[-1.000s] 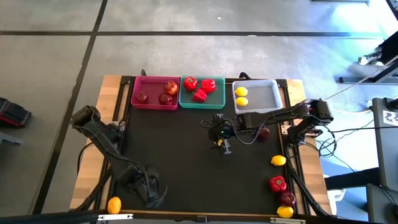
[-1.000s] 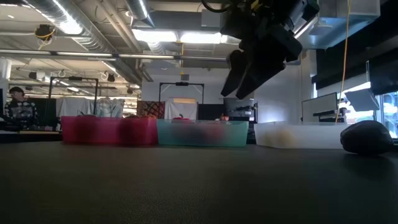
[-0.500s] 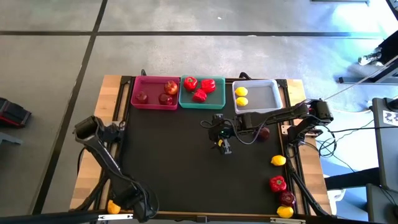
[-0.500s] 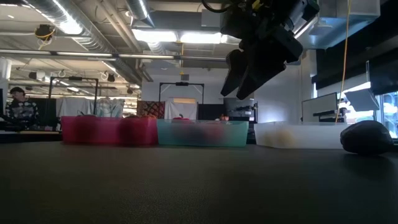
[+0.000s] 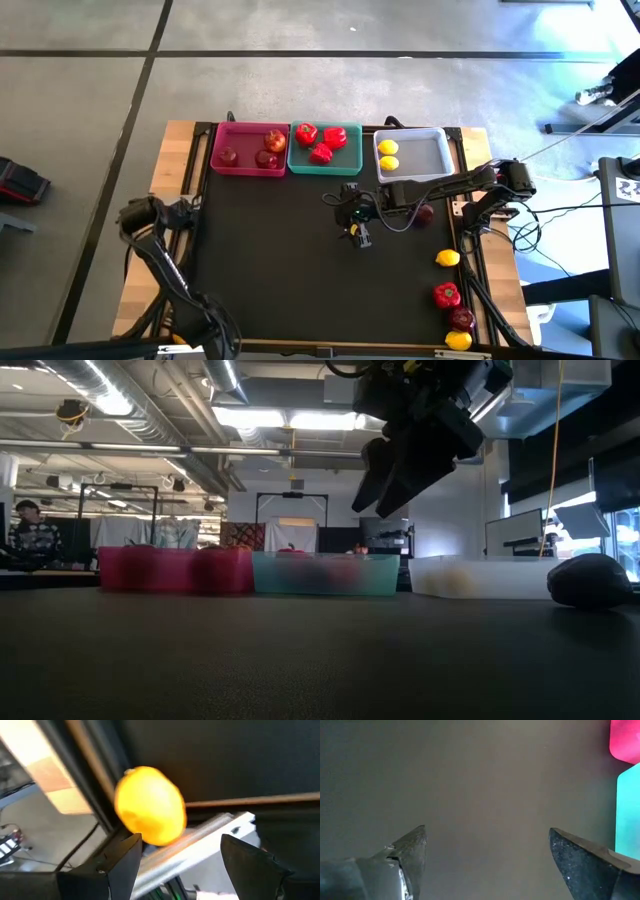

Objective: Sort produce into baskets
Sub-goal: Put the lemon into the white bin

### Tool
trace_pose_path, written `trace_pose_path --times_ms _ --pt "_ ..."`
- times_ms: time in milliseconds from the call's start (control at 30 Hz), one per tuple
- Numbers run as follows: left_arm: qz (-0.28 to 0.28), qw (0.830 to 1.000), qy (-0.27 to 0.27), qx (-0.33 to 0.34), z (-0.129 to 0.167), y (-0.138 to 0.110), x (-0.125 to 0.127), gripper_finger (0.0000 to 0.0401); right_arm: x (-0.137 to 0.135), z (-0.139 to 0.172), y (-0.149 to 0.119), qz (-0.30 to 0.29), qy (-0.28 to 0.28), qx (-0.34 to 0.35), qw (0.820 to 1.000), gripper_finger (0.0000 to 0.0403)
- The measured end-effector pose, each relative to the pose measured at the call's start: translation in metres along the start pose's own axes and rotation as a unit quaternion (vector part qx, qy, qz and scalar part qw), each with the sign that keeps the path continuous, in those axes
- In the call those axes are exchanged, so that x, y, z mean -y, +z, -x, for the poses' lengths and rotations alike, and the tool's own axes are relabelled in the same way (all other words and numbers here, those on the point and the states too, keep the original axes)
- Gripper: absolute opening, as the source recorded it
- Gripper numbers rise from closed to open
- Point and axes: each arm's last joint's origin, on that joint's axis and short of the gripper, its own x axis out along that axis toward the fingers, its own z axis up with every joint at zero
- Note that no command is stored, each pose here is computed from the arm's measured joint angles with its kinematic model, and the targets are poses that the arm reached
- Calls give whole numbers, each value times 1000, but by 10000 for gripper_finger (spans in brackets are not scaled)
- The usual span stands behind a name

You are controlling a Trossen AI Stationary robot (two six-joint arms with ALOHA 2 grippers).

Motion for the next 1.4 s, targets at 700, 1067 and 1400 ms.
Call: trace_pose_path --times_ms 700,1067,1400 --pt "-11 1000 27 9 -39 -1 -13 265 0 0 0 -3 0 1 1000 347" --pt "-69 997 24 -13 -50 3 -13 235 0 0 0 -3 -1 2 1000 347" --pt "-110 994 24 -5 -49 5 -12 187 0 0 0 -3 -1 2 1000 347"
